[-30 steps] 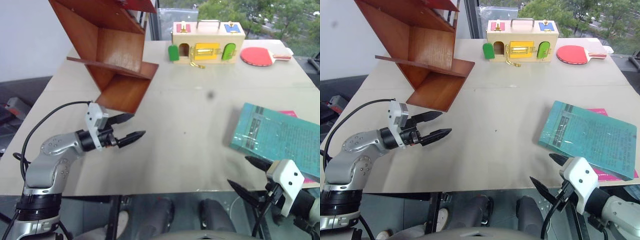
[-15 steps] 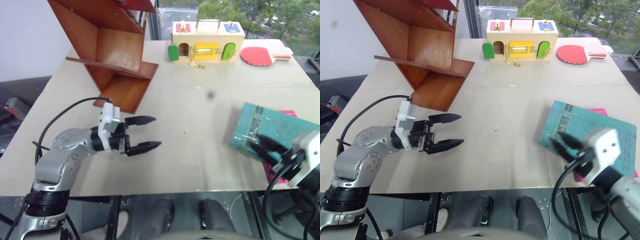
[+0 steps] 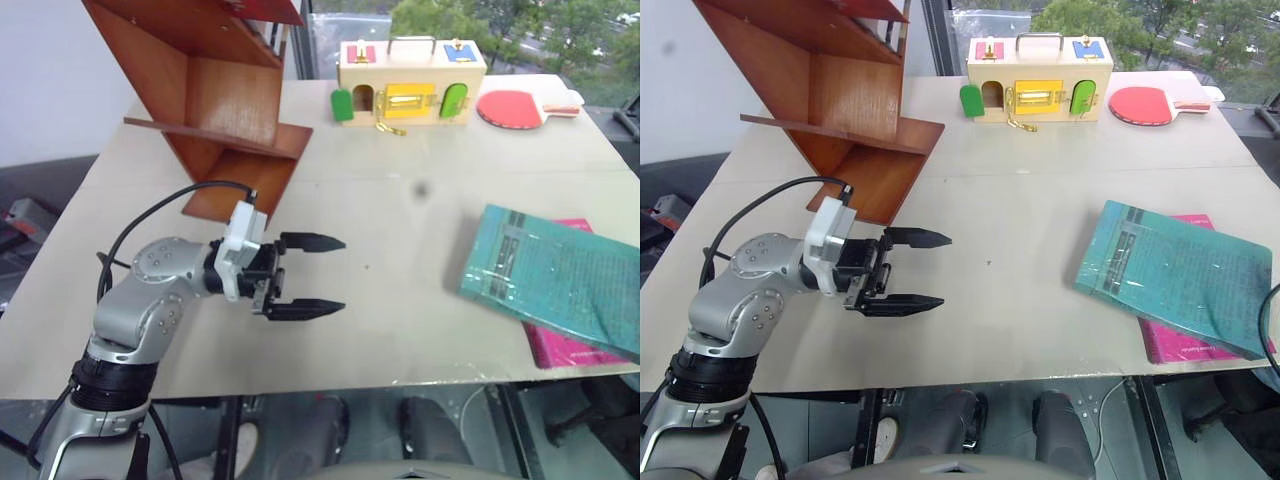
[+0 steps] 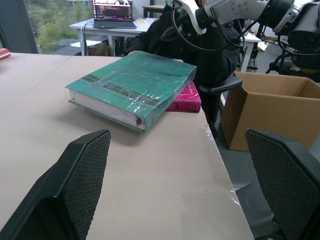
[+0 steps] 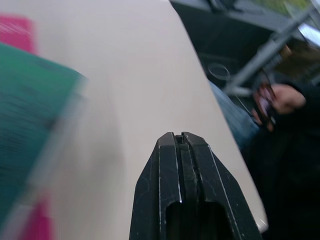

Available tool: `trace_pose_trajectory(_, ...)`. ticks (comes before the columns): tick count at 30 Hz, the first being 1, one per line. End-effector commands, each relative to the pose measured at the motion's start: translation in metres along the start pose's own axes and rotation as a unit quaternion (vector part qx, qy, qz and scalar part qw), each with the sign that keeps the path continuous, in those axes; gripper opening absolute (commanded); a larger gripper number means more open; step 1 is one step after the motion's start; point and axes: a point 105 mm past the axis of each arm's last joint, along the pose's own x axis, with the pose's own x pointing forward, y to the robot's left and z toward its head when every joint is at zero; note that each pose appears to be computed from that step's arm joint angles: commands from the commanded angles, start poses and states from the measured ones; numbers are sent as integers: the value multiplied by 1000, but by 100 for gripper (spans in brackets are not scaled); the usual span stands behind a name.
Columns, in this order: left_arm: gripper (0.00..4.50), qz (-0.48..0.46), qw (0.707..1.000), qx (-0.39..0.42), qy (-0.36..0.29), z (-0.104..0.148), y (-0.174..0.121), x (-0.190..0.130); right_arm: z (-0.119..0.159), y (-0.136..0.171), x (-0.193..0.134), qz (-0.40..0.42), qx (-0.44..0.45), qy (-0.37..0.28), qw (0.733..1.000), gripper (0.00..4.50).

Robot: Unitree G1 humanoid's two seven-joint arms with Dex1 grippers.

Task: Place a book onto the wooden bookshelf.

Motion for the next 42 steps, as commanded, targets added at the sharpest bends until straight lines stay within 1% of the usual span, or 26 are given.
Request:
trace_pose_trajectory(1,450,-4,1000,18,-4,5,-2,3,-12,6,10,40,12,16,999,2)
trace_pose_trajectory(5,450,-2,1000,18,-6,6,-2,4,-31,15,24,91,77,38,992,2)
trace_pose_trajectory(7,450,-1,1000,17,-5,6,-2,4,-34,20,29,121,115,37,985,2)
trace_pose_trajectory(12,450,5,1000,14,-4,7,-2,2,-37,34,34,203,174,52,962,2)
trace_pose_trajectory(15,450,7,1000,14,-3,7,-3,1,-40,46,35,238,174,63,953,2)
trace_pose_trajectory(16,450,8,1000,14,-2,7,-4,0,-40,55,36,256,174,66,948,2)
trace_pose_trajectory(19,450,11,1000,13,0,7,-4,-1,-35,81,38,305,181,67,932,2)
trace_pose_trajectory(26,450,17,1000,13,4,6,-3,-4,-19,126,38,363,192,55,910,2)
trace_pose_trajectory(33,450,20,1000,14,7,5,-3,-5,0,175,31,406,207,34,890,2)
trace_pose_trajectory(39,450,21,1000,13,10,4,-3,-7,10,215,26,430,218,29,876,2)
trace_pose_trajectory(42,450,21,1000,13,12,3,-3,-7,13,229,25,438,225,26,870,2)
